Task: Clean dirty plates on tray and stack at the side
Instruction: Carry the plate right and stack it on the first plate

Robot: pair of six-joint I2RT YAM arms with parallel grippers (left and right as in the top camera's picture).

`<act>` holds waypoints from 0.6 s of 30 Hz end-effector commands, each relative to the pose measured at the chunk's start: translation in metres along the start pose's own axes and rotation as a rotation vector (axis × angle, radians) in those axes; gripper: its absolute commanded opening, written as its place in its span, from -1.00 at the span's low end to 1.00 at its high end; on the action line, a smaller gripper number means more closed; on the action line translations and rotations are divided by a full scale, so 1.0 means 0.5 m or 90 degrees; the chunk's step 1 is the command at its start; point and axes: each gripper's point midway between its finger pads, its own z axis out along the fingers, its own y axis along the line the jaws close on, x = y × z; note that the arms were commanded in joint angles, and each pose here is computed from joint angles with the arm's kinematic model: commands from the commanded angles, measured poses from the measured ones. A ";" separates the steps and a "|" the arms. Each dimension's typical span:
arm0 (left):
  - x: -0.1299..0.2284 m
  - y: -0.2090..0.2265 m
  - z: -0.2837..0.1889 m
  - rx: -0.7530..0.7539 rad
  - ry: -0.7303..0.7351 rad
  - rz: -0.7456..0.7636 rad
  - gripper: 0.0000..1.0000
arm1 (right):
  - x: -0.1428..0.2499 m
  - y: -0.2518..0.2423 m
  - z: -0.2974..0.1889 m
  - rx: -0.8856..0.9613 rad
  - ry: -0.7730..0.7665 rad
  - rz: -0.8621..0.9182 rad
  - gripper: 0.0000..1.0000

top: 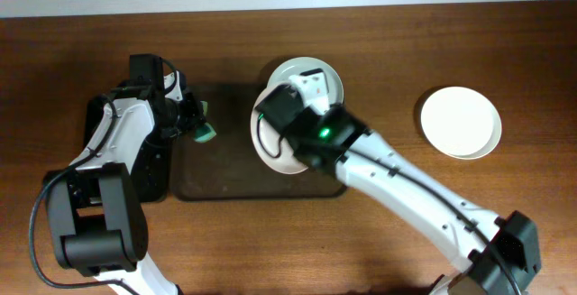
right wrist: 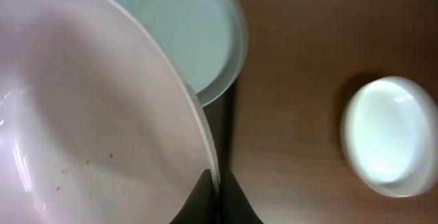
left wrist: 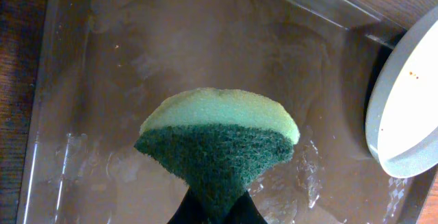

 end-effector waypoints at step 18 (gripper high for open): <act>-0.010 0.000 -0.004 -0.007 -0.009 -0.003 -0.99 | 0.030 -0.558 0.154 -0.115 0.119 0.519 -0.92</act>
